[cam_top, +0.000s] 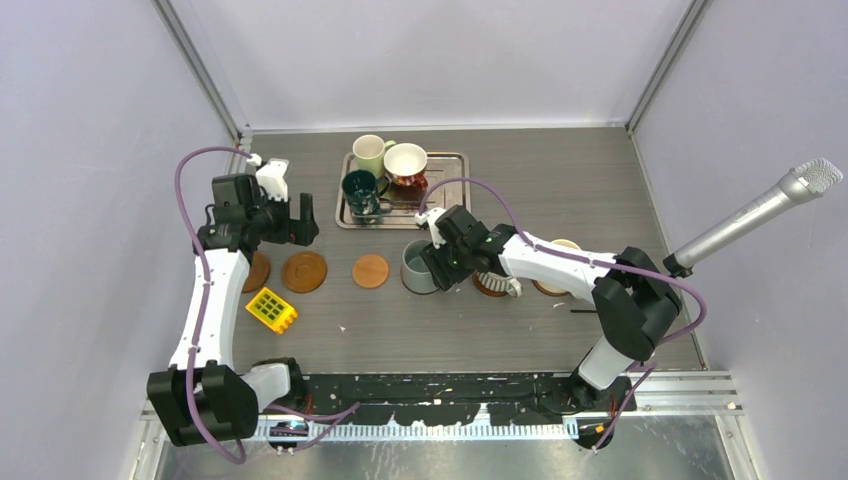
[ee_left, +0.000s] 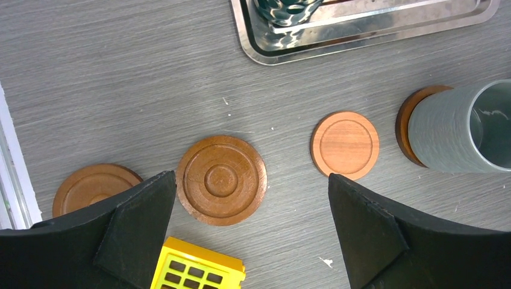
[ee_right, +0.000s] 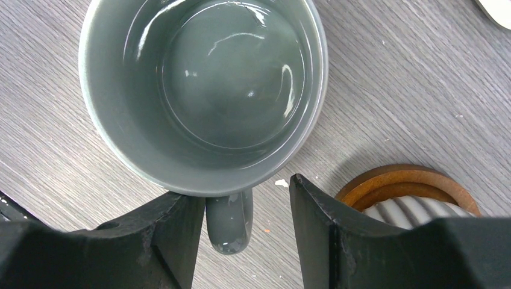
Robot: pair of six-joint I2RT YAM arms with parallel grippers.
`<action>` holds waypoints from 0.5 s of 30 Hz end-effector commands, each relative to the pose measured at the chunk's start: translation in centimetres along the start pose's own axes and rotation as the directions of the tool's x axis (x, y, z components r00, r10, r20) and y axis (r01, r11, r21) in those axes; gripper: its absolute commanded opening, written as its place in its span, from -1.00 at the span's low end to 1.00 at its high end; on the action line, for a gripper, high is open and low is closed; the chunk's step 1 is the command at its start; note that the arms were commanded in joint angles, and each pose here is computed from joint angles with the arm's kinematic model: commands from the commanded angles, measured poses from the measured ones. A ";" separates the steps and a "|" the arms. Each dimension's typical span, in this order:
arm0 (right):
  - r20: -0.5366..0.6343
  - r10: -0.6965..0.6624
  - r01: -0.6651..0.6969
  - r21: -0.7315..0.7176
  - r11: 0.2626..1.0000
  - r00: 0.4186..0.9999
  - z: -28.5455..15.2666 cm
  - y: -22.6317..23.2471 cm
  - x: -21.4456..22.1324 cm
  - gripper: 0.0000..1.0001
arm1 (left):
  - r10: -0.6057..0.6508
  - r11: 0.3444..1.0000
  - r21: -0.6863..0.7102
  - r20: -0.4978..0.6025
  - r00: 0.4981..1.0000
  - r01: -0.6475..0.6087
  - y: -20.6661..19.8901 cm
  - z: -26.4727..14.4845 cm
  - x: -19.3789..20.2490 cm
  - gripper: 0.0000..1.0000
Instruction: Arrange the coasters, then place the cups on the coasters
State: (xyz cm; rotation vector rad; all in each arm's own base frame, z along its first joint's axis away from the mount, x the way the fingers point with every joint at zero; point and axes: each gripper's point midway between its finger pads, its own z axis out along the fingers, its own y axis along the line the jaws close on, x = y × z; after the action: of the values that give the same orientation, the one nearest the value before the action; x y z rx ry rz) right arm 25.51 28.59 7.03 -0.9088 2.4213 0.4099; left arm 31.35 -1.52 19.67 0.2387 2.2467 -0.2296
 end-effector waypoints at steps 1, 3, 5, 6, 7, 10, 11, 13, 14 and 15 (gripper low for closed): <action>0.063 -0.006 0.005 0.010 1.000 0.998 0.3 0.1 -2.2 0.16 | 0.013 1.000 0.008 0.019 1.000 -0.014 -0.1 -0.3 -1.1 0.99; 0.054 -0.009 0.009 0.011 1.000 0.998 0.5 0.1 -1.9 0.17 | 0.015 1.000 0.005 0.021 1.000 -0.015 -0.1 -0.4 -1.2 0.99; 0.051 -0.012 0.011 0.016 1.000 0.999 0.7 -0.1 -1.9 0.17 | 0.017 1.000 0.002 0.023 1.000 -0.017 0.0 -0.4 -1.2 0.99; 0.049 -0.012 0.011 0.019 1.000 0.999 0.7 -0.1 -1.8 0.17 | 0.019 1.000 0.002 0.024 1.000 -0.019 -0.1 -0.4 -1.3 0.99; 0.044 -0.014 0.013 0.020 1.000 0.999 0.8 -0.1 -1.7 0.17 | 0.019 1.000 0.000 0.023 1.000 -0.019 0.0 -0.4 -1.2 0.99; 0.040 -0.016 0.015 0.021 1.000 0.999 1.0 -0.2 -1.6 0.17 | 0.018 1.000 0.003 0.023 1.000 -0.018 0.0 -0.4 -1.3 0.99; 0.039 -0.016 0.015 0.021 1.000 0.999 1.1 -0.2 -1.6 0.17 | 0.017 1.000 0.004 0.020 1.000 -0.017 0.0 -0.3 -1.2 0.99; 0.034 -0.018 0.017 0.022 1.000 0.999 1.2 -0.2 -1.4 0.17 | 0.016 1.000 0.006 0.019 1.000 -0.017 -0.1 -0.3 -1.2 0.99; 0.031 -0.016 0.016 0.020 1.000 0.999 1.2 -0.2 -1.3 0.17 | 0.016 1.000 0.006 0.017 1.000 -0.016 0.0 -0.2 -1.2 0.99; 0.031 -0.015 0.014 0.018 1.000 0.999 1.3 -0.1 -1.3 0.17 | 0.017 1.000 0.006 0.016 1.000 -0.017 0.0 -0.2 -1.2 0.99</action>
State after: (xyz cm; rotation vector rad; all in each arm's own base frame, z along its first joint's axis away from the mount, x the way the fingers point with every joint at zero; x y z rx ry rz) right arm 25.52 28.44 5.87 -0.9180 2.4472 0.3871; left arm 31.21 -1.52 19.08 0.2418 2.2715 -0.2345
